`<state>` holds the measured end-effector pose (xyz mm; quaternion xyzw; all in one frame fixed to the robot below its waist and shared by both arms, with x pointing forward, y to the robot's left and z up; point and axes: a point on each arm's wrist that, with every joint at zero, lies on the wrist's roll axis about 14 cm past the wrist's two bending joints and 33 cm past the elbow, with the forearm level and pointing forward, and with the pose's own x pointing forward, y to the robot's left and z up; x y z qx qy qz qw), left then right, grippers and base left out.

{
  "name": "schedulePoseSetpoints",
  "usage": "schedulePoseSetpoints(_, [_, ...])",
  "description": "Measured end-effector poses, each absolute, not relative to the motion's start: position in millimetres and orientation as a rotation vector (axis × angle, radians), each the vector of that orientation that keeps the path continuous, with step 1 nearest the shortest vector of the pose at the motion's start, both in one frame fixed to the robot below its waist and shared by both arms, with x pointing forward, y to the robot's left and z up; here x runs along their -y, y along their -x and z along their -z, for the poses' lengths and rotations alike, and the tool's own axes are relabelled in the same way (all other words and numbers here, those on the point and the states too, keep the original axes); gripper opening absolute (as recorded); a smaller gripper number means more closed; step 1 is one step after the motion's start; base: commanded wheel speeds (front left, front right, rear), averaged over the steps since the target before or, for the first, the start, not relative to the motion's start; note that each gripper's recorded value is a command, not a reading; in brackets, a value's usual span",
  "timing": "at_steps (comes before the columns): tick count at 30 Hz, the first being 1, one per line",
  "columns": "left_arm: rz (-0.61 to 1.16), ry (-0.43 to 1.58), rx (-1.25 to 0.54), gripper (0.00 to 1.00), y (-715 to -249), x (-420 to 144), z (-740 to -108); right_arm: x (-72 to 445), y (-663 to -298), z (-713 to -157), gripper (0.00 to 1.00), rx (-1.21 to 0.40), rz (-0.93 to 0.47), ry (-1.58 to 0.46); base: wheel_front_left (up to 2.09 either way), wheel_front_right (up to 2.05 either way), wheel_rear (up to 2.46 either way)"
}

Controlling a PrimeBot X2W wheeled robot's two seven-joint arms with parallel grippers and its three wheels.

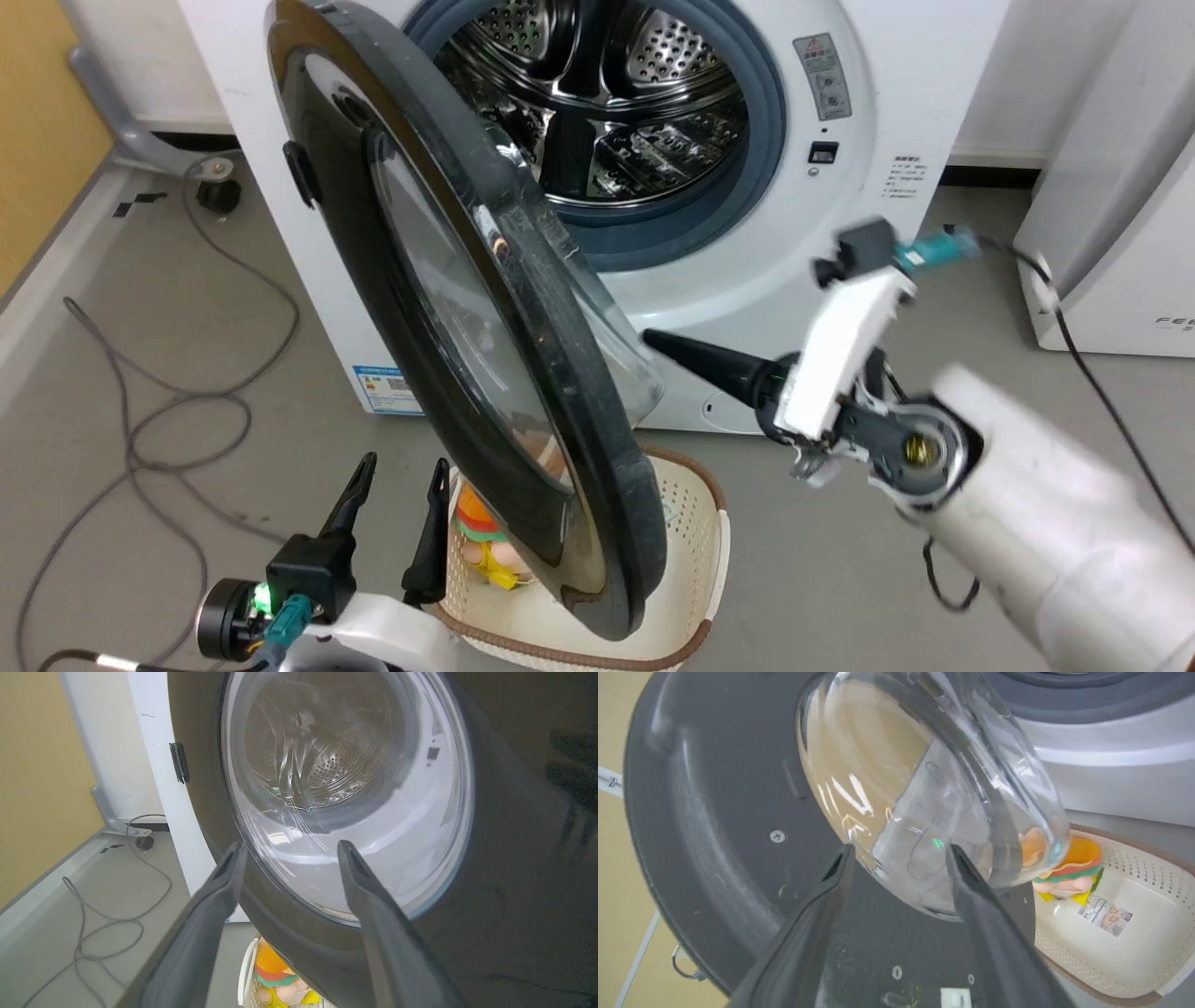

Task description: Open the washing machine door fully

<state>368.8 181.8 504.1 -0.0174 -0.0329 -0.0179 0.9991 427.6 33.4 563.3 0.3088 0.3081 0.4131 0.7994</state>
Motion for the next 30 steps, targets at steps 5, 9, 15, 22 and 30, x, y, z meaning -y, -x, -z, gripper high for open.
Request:
schedulePoseSetpoints(5, [0.040,0.036,0.058,1.00,-368,-179,-501,11,-445,-536,1.00,-0.450,-0.640,-0.745,0.00,0.00,0.00])
schedulePoseSetpoints(9, [0.041,0.035,0.063,1.00,-369,-177,-503,47,-439,-507,1.00,-0.334,-0.464,-0.779,0.00,0.00,0.00])
schedulePoseSetpoints(15, [0.035,0.031,0.065,1.00,-371,-178,-503,112,-438,-485,1.00,-0.230,-0.269,-0.689,0.00,0.00,0.00])
schedulePoseSetpoints(22, [0.033,0.025,0.064,1.00,-371,-180,-503,176,-433,-523,1.00,0.040,-0.141,-0.413,0.00,0.00,0.00])
schedulePoseSetpoints(30, [0.009,0.027,0.066,1.00,-368,-187,-504,158,-396,-560,1.00,0.231,-0.136,-0.148,0.00,0.00,0.00])
